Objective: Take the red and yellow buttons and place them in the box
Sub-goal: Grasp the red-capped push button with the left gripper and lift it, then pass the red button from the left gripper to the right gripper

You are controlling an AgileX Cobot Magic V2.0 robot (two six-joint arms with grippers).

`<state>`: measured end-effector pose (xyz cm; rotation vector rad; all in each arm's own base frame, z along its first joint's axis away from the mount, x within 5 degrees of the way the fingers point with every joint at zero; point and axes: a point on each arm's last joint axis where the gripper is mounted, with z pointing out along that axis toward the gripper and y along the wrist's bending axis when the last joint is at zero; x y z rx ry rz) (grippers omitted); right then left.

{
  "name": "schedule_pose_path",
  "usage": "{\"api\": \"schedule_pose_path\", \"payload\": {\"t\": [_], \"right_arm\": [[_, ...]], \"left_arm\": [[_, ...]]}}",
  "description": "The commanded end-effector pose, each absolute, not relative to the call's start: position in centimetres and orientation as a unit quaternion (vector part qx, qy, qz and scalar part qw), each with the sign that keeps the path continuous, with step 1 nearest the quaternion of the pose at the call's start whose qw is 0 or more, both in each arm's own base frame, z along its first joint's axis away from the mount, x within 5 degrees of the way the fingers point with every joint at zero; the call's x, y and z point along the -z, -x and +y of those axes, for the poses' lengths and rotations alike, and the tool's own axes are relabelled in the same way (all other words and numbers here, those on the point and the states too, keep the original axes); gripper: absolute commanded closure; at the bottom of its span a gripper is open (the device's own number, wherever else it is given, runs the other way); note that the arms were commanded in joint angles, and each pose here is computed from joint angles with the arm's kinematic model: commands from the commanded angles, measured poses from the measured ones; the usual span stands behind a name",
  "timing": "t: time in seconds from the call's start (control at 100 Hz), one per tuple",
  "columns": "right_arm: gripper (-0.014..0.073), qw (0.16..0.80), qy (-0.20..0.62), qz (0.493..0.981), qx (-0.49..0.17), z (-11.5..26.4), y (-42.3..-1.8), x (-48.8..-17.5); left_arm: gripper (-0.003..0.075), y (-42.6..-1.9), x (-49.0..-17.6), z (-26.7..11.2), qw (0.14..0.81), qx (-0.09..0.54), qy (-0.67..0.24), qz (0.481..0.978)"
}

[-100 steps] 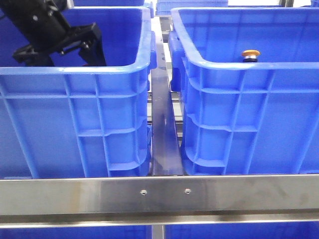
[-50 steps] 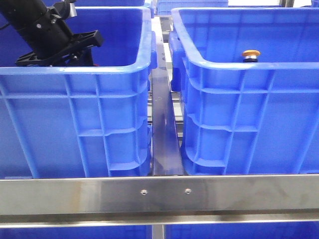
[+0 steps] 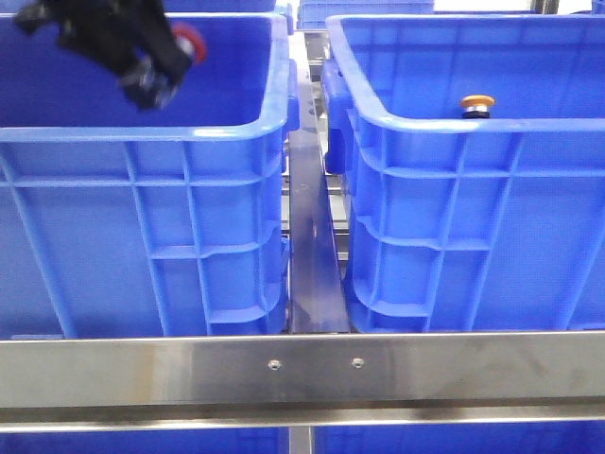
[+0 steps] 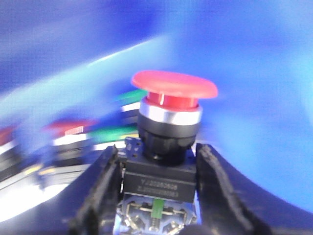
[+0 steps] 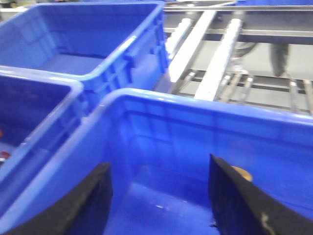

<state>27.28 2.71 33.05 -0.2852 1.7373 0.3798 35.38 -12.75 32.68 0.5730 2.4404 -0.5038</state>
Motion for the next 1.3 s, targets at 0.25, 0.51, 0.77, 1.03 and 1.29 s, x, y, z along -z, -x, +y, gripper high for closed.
{"api": "schedule_pose_path", "payload": {"t": [0.25,0.51,0.77,1.03,1.29], "right_arm": [[0.0139,0.643,0.109,0.710,-0.266,3.7,-26.3,-35.5],[0.0139,0.577,0.071,0.687,-0.436,5.2,-25.2,-36.2],[0.0139,0.496,0.078,0.686,-0.527,7.9,-24.0,-36.2],[0.0139,0.464,0.082,0.695,-0.543,10.3,-23.6,-35.8],[0.0134,0.449,0.097,0.701,-0.545,11.3,-23.4,-35.4]], "left_arm": [[0.0626,-28.1,-40.6,-15.6,0.354,0.261,-0.346,0.829],[0.0626,-25.6,-40.2,-19.7,0.323,0.287,-0.413,0.802],[0.0626,-24.7,-39.7,-21.5,0.309,0.294,-0.443,0.788],[0.0626,-24.6,-39.6,-21.7,0.305,0.295,-0.447,0.788],[0.0626,-24.6,-39.6,-21.7,0.304,0.297,-0.446,0.788]]}}
